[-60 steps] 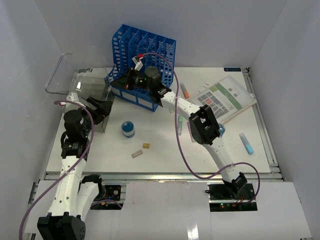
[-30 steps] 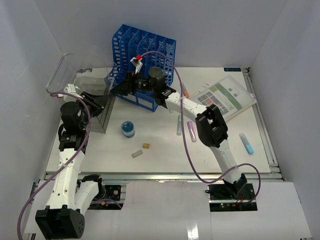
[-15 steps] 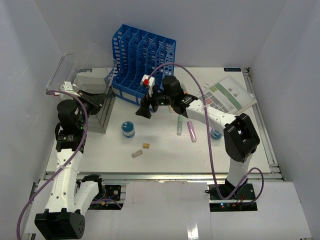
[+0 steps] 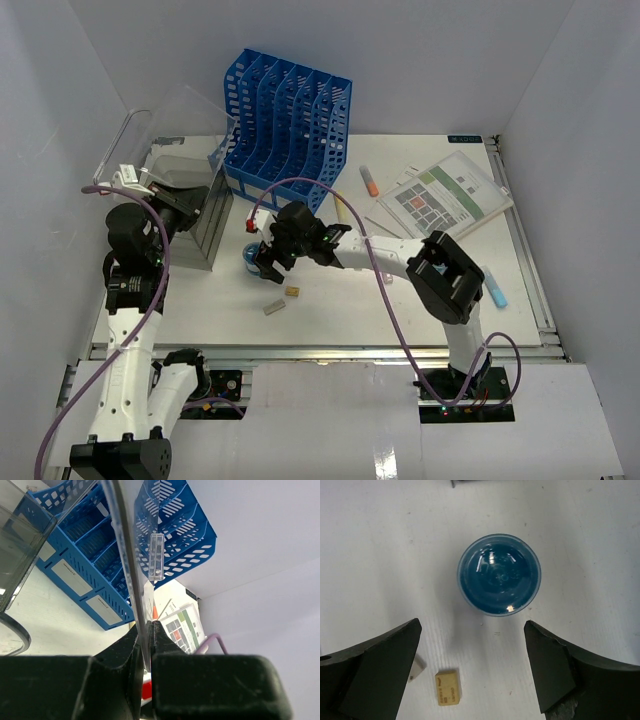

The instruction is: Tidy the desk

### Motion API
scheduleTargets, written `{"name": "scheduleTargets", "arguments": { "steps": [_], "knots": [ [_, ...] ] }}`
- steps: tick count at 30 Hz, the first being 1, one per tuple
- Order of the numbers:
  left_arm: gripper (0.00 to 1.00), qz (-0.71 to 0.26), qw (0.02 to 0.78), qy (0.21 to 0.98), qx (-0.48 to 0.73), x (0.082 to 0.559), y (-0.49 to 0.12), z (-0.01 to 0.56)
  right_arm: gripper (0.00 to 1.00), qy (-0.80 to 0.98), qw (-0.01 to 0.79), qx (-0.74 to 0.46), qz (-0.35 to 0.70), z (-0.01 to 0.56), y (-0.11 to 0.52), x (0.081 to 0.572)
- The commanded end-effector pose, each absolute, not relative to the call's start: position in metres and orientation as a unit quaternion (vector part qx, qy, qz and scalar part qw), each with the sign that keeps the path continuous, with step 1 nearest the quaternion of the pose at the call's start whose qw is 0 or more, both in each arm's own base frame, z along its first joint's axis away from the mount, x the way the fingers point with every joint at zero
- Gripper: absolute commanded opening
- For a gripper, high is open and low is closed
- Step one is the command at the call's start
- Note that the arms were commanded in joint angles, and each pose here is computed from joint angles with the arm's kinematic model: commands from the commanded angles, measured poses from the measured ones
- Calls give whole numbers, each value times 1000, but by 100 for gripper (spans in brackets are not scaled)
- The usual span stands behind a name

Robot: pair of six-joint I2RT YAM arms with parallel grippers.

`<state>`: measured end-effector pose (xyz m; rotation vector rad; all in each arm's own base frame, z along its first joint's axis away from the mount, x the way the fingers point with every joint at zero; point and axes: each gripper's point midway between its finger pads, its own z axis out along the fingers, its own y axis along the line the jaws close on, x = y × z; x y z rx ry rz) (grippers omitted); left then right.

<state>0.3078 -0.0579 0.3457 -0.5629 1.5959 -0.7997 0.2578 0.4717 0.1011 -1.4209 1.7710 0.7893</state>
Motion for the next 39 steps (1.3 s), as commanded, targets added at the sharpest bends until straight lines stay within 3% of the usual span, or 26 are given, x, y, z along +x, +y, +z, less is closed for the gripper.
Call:
{"name": "scheduleTargets", "arguments": {
  "steps": [1, 17, 19, 22, 26, 32, 39],
  "knots": [
    [16, -345, 622, 667, -221, 294, -58, 380, 90, 682, 398, -539, 293, 116, 489, 282],
    [16, -324, 633, 667, -222, 288, -51, 389, 93, 668, 391, -566, 285, 87, 537, 288],
    [16, -318, 635, 667, -223, 287, -49, 389, 68, 664, 390, -570, 287, 88, 537, 287],
    [16, -313, 638, 667, -226, 285, -47, 390, 43, 654, 396, -578, 285, 97, 534, 284],
    [16, -308, 640, 666, -227, 285, -46, 391, 19, 633, 415, -590, 279, 117, 529, 284],
    [15, -311, 648, 657, -228, 283, -45, 402, 8, 541, 499, -619, 275, 182, 539, 289],
    [15, -324, 652, 649, -220, 286, -49, 418, 8, 353, 641, -648, 212, 268, 561, 301]
  ]
}}
